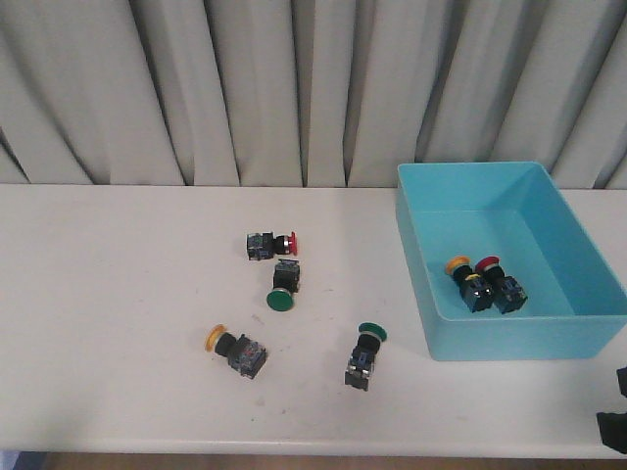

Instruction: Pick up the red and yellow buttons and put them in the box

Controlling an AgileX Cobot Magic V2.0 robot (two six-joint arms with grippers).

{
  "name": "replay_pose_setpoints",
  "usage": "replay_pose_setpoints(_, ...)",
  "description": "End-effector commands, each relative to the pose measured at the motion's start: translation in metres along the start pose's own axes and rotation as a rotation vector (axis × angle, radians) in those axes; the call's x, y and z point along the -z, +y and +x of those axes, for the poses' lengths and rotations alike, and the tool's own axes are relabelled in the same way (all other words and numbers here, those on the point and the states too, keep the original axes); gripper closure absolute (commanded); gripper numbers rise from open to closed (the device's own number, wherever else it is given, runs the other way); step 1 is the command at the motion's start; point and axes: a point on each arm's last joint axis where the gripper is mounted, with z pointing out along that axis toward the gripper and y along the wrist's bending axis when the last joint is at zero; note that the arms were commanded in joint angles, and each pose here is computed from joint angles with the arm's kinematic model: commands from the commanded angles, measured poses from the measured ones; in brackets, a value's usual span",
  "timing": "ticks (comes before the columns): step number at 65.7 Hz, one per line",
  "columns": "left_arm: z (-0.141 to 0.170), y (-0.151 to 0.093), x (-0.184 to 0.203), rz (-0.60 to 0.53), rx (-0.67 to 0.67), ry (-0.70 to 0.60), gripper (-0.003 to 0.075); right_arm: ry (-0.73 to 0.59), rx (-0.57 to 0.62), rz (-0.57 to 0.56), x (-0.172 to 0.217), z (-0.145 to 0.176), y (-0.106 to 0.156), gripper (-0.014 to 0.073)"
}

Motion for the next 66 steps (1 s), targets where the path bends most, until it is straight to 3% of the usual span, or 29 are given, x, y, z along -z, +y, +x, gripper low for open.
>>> replay_pose_setpoints(1,0.0043,0.0,0.0003,-0.012,0.021,-0.093,0.0728,-0.073,0.007,0.013,0.0058,-0.0102,-0.0014,0.0602)
replay_pose_setpoints(61,0.0078,0.0003,-0.0001,-0.015,0.036,-0.063,0.0728,-0.073,0.007,0.013,0.0058,-0.0102,-0.0014,0.0602)
replay_pose_setpoints(66,0.0078,0.0003,-0.0001,-0.015,0.036,-0.063,0.0728,-0.123,0.05,0.048,0.0101,-0.0094,-0.003,0.0601)
